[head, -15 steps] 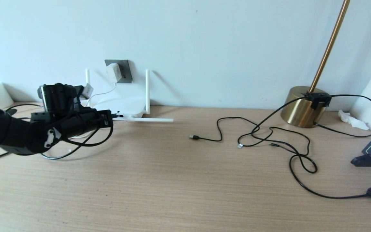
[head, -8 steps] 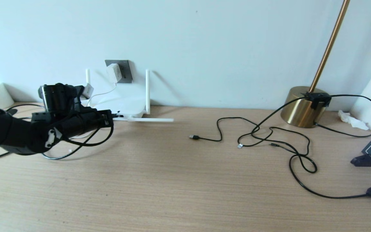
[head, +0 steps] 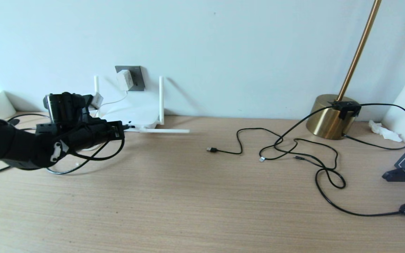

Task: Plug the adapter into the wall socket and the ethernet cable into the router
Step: Plug cable into router interface

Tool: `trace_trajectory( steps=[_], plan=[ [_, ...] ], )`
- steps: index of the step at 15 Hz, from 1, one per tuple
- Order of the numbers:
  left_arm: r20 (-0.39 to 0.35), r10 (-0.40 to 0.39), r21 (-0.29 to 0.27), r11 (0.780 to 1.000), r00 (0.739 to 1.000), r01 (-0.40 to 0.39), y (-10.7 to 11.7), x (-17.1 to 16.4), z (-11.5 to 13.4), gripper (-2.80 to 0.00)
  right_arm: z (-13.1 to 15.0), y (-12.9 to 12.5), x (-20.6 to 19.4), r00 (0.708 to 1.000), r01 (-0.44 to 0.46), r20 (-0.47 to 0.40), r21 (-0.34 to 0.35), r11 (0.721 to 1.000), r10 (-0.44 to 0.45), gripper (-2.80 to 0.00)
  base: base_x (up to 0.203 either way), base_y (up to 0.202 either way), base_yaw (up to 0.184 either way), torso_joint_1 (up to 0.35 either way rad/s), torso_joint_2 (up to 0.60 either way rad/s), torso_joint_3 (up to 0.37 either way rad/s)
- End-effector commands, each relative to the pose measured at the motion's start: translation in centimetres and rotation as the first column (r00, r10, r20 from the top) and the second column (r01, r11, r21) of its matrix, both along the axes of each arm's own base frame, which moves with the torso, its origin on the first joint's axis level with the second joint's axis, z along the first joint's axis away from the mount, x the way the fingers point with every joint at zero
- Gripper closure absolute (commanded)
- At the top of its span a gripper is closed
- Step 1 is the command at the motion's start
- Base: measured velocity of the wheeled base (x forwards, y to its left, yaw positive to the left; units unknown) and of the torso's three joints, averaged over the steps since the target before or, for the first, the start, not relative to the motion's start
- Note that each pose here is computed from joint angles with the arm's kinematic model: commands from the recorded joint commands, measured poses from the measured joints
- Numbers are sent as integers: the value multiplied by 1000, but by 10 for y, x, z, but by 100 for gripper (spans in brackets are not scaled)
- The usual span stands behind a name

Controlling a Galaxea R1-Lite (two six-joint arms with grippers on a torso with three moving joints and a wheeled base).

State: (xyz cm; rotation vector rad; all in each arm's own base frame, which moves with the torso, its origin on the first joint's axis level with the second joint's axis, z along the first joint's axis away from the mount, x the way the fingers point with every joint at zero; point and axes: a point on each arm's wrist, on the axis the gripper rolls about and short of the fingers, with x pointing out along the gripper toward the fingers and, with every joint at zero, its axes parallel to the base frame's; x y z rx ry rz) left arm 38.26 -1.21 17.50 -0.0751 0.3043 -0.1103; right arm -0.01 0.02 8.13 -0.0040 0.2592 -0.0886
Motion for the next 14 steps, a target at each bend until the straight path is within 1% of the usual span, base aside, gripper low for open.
trace_trajectory(
  steps=[1,14],
  plan=[
    [-11,0,0,1000,1000,0,0,2,-4,0,-3,0,0,1000,-1,-8,1,1000,1,-280,0,0,0,0,0,0],
    [-17,0,0,1000,1000,0,0,3,-7,0,-3,0,0,1000,0,-7,0,1000,0,-280,0,0,0,0,0,0]
  ],
)
